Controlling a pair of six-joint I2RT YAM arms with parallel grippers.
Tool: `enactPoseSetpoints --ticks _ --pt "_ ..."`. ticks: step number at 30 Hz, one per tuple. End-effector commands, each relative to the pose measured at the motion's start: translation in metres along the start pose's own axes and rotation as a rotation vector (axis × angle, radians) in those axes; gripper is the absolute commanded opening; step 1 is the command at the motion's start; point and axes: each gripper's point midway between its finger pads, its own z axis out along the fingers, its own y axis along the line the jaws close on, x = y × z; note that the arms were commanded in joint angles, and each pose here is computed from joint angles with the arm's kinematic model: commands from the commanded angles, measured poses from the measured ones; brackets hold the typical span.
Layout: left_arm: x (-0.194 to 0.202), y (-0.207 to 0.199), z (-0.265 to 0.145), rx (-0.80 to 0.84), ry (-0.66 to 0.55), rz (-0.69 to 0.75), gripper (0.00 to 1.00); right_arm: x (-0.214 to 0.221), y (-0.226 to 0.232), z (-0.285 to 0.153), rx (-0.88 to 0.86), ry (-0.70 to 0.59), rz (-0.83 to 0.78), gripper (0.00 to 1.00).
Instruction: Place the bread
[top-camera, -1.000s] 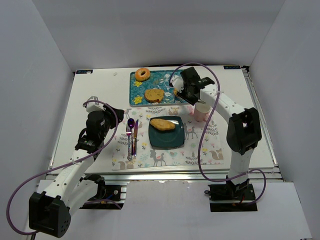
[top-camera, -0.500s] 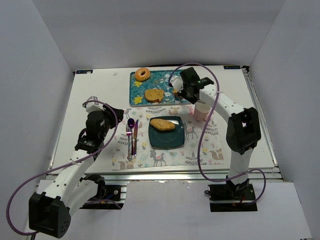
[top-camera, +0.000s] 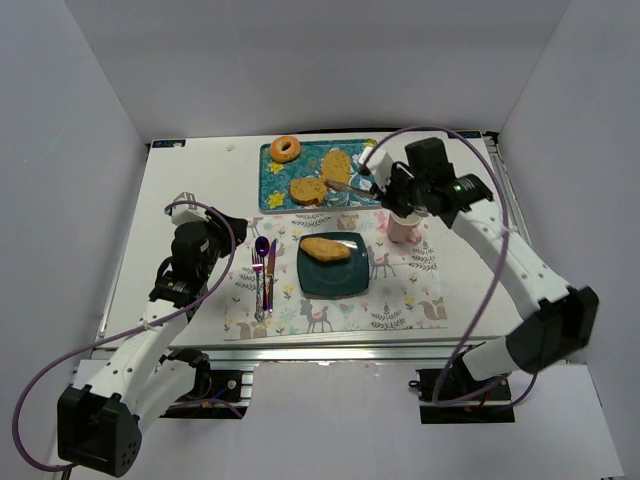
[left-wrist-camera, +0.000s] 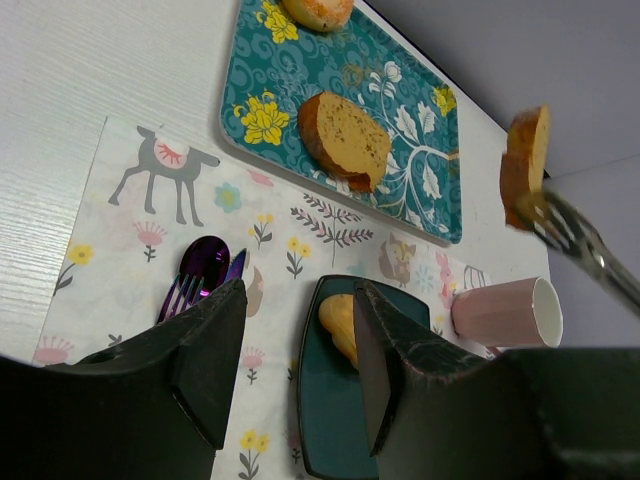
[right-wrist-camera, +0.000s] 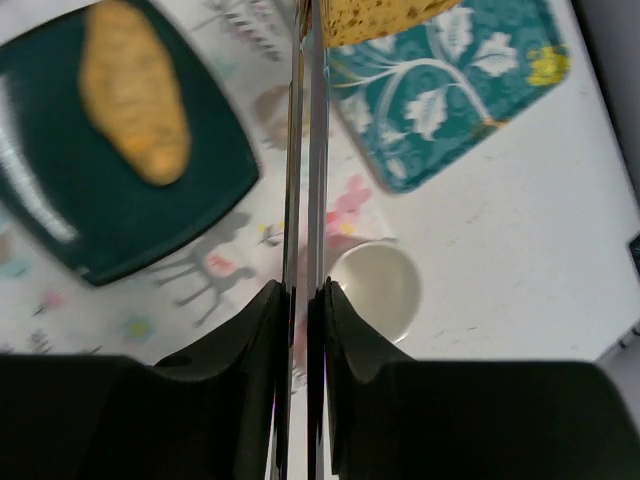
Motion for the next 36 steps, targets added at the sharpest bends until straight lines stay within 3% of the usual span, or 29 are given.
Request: enactPoseSetpoints --ticks 1,9,18,23,30,36 --pt "-0.012 -0.007 -0.004 0.023 -0.040 0.003 0.57 0.009 0.051 -0.018 -0.191 -0.061 -0.007 0.00" --pt "-0.007 -0.004 -0.006 0.025 -0.030 -0.004 0.57 0.049 0.105 -0.056 -0.328 -0.039 -0.068 0.00" --pt "-0.003 -0.003 -0.007 0.033 -0.017 -0.004 0.57 0.062 0.113 -0.049 -0.336 -0.033 -0.068 0.00" --pt "-0.002 -0.002 -0.009 0.031 -0.017 -0.001 0.57 0.067 0.112 -0.038 -0.338 -0.014 -0.075 0.07" --pt "-0.002 0.000 -0.012 0.028 -0.022 -0.007 0.57 0.070 0.117 -0.036 -0.363 -0.003 -0.095 0.31" --pt "-0.002 0.000 -0.012 0.031 -0.027 -0.013 0.57 0.064 0.120 -0.047 -0.362 -0.050 -0.125 0.39"
